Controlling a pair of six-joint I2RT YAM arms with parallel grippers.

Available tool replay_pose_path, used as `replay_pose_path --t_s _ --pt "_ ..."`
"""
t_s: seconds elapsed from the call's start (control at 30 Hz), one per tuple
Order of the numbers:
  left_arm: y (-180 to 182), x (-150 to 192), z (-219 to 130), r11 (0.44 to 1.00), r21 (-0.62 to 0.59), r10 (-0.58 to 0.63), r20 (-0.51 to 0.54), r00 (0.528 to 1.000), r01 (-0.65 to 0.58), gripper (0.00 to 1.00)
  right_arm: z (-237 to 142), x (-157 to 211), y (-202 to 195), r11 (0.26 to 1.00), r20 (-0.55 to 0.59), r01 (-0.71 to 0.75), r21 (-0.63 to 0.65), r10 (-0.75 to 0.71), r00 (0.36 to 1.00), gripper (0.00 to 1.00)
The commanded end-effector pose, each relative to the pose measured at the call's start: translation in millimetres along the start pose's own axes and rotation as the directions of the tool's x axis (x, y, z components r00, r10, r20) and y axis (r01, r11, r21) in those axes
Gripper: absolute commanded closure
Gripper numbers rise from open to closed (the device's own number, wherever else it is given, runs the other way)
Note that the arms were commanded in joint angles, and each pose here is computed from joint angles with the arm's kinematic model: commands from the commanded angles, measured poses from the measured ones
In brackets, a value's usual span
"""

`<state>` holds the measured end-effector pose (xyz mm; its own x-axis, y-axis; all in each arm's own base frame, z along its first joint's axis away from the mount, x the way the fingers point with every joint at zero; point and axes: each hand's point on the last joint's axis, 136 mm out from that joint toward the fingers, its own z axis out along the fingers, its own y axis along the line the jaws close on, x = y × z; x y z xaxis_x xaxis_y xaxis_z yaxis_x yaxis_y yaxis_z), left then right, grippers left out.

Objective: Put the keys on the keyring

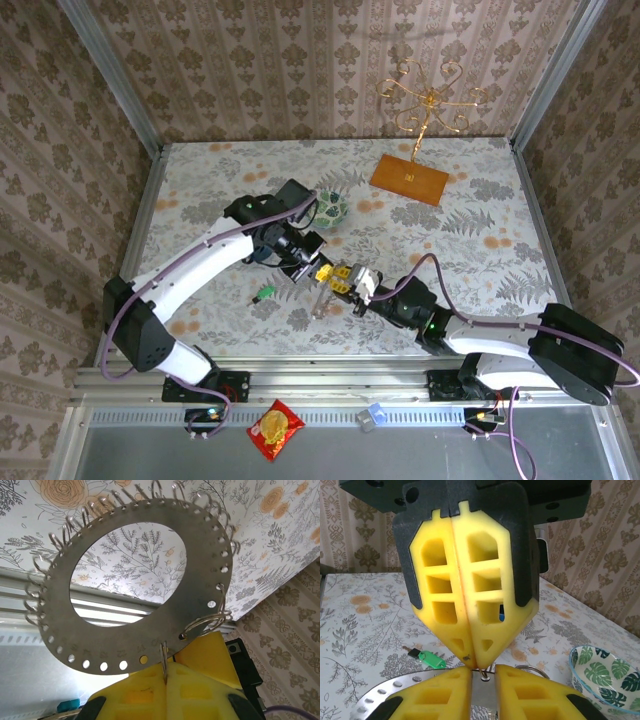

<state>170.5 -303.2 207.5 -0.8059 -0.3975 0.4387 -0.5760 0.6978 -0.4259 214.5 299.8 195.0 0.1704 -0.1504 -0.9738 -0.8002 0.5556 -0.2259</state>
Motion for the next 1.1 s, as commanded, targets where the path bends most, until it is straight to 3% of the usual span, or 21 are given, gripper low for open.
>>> replay_pose_path --t_s 0.0,0.2,0.43,0.6,0.7,0.8,0.87,0.97,1.0,1.07 --pt "-0.2 6.3 -6.8 0.994 0.029 -0.107 -0.012 0.994 0.108 1.00 9.0 -28.9 -4.3 1.000 0.096 -0.010 0.010 0.009 0.995 0.80" --pt "-0.7 9.4 -3.3 0.992 0.035 -0.117 -0.024 0.993 0.118 1.00 20.5 -33.3 -12.5 0.998 0.128 -0.017 0.057 0.009 0.992 0.85" --pt "3.7 7.7 -2.7 0.988 0.049 -0.144 -0.016 0.990 0.144 1.00 21.9 -29.7 -15.4 0.997 0.125 -0.020 0.078 0.010 0.992 1.00" --pt "-0.7 2.1 -1.4 0.987 0.090 -0.131 0.000 0.991 0.131 1.00 17.9 -22.7 -12.7 0.998 0.087 -0.017 0.063 0.011 0.996 1.00" --pt "-9.0 -13.6 -12.5 0.985 0.161 -0.083 0.094 0.992 0.067 0.67 14.9 -14.0 -11.6 0.998 0.034 -0.008 0.057 0.007 0.999 1.00" --pt "-16.5 -37.7 -37.7 0.976 0.212 -0.007 0.259 0.966 -0.050 0.47 9.9 -6.3 -11.6 0.999 -0.019 -0.001 0.051 0.002 1.000 1.00" --pt "-21.8 -54.1 -52.9 0.963 0.226 0.056 0.363 0.930 -0.147 0.35 6.9 -2.6 -11.2 0.999 -0.055 -0.002 0.042 0.004 0.998 1.00" --pt "-29.2 -75.2 -75.4 0.922 0.199 0.188 0.517 0.835 -0.331 0.32 2.1 4.2 -10.8 1.000 -0.123 -0.003 0.025 0.006 0.992 1.00" --pt "-32.5 -80.7 -84.4 0.893 0.163 0.260 0.575 0.776 -0.420 0.32 0.1 6.3 -10.3 1.000 -0.149 -0.003 0.016 0.005 0.989 1.00" --pt "-40.4 -86.4 -101.8 0.805 0.049 0.408 0.677 0.613 -0.591 0.35 -4.1 9.5 -10.3 1.000 -0.200 -0.001 -0.001 0.000 0.980 1.00"
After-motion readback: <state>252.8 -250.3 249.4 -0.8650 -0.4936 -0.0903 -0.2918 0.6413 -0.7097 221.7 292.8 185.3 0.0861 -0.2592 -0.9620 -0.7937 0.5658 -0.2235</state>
